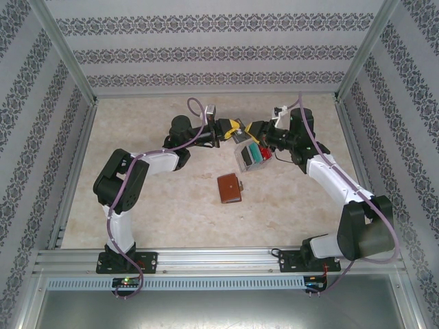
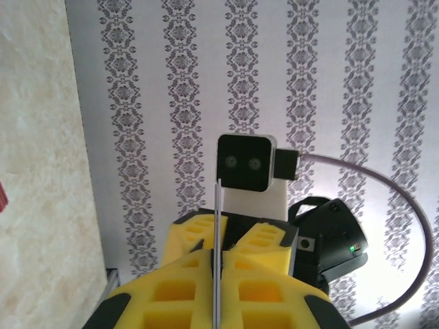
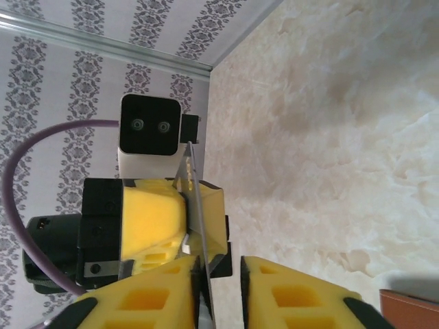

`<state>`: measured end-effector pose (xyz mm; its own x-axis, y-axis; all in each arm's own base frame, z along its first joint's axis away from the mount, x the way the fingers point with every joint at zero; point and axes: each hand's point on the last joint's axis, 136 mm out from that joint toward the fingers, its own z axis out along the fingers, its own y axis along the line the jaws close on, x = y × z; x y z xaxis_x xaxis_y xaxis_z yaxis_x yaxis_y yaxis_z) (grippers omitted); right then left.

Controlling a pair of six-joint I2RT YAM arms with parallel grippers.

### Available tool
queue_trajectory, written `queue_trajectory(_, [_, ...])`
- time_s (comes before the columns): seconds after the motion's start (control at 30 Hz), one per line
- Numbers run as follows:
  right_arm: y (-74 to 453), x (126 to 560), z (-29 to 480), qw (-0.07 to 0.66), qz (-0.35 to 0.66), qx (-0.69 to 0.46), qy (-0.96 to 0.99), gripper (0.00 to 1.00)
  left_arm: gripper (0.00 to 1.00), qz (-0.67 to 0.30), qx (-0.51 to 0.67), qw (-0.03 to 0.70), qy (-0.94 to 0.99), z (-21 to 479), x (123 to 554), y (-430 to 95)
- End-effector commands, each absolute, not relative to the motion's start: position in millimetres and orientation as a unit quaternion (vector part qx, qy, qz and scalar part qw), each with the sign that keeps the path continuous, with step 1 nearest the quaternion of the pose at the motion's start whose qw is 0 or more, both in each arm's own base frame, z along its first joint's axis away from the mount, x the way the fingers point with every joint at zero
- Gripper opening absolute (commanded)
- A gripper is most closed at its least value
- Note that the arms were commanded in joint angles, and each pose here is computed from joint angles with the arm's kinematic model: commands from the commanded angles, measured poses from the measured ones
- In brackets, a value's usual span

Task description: Put the credit cards into the card holder

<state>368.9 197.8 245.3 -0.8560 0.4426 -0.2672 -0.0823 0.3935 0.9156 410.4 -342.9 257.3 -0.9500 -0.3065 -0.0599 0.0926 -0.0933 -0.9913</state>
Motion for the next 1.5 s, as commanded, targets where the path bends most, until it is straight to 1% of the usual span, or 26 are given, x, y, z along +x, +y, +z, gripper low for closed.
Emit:
queue_trajectory(0.0, [205, 364, 248, 0.239, 0.540, 0.082, 0.803, 0.27, 0.00, -0.752, -0.049, 0.160, 0.637, 278, 405, -345])
queue_trajectory(0.03, [207, 362, 248, 0.234, 0.543, 0.074, 0.803, 0.28, 0.00, -0.752, -0.047, 0.159, 0.637, 279, 404, -345])
queue_trajectory(0.1, [212, 358, 251, 0.226, 0.553, 0.059, 0.800, 0.36, 0.00, -0.752, -0.047, 0.158, 0.638, 278, 405, -346])
queue_trajectory(0.17, [217, 355, 252, 0.221, 0.558, 0.044, 0.798, 0.36, 0.00, -0.752, -0.044, 0.156, 0.639, 278, 405, -347])
queue_trajectory(0.2, [219, 354, 253, 0.220, 0.558, 0.037, 0.799, 0.39, 0.00, -0.753, -0.045, 0.156, 0.638, 279, 405, -346])
queue_trajectory(0.27, [225, 352, 252, 0.212, 0.559, 0.020, 0.801, 0.40, 0.00, -0.754, -0.044, 0.155, 0.637, 279, 404, -346])
queue_trajectory(0.37, [226, 356, 241, 0.204, 0.545, 0.025, 0.813, 0.40, 0.01, -0.757, -0.038, 0.155, 0.633, 284, 403, -347])
queue_trajectory(0.47, [221, 361, 232, 0.206, 0.526, 0.042, 0.824, 0.37, 0.05, -0.762, -0.027, 0.154, 0.628, 291, 401, -347])
queue_trajectory(0.5, [218, 362, 229, 0.210, 0.520, 0.049, 0.826, 0.32, 0.07, -0.764, -0.024, 0.155, 0.626, 294, 400, -347])
queue_trajectory(0.53, [215, 363, 228, 0.214, 0.516, 0.055, 0.828, 0.29, 0.08, -0.766, -0.024, 0.156, 0.623, 296, 399, -347])
queue_trajectory(0.73, [203, 365, 223, 0.224, 0.504, 0.076, 0.831, 0.30, 0.15, -0.771, -0.016, 0.154, 0.617, 302, 398, -348])
queue_trajectory(1.27, [192, 367, 224, 0.239, 0.495, 0.100, 0.830, 0.30, 0.16, -0.776, -0.018, 0.147, 0.614, 298, 396, -347])
queue_trajectory(1.33, [191, 367, 225, 0.243, 0.495, 0.101, 0.828, 0.26, 0.16, -0.776, -0.018, 0.147, 0.613, 299, 396, -347])
queue_trajectory(1.37, [192, 367, 226, 0.241, 0.496, 0.100, 0.828, 0.26, 0.16, -0.777, -0.018, 0.147, 0.612, 298, 396, -347])
queue_trajectory(1.47, [191, 367, 223, 0.239, 0.492, 0.103, 0.831, 0.29, 0.16, -0.777, -0.019, 0.146, 0.612, 298, 395, -347])
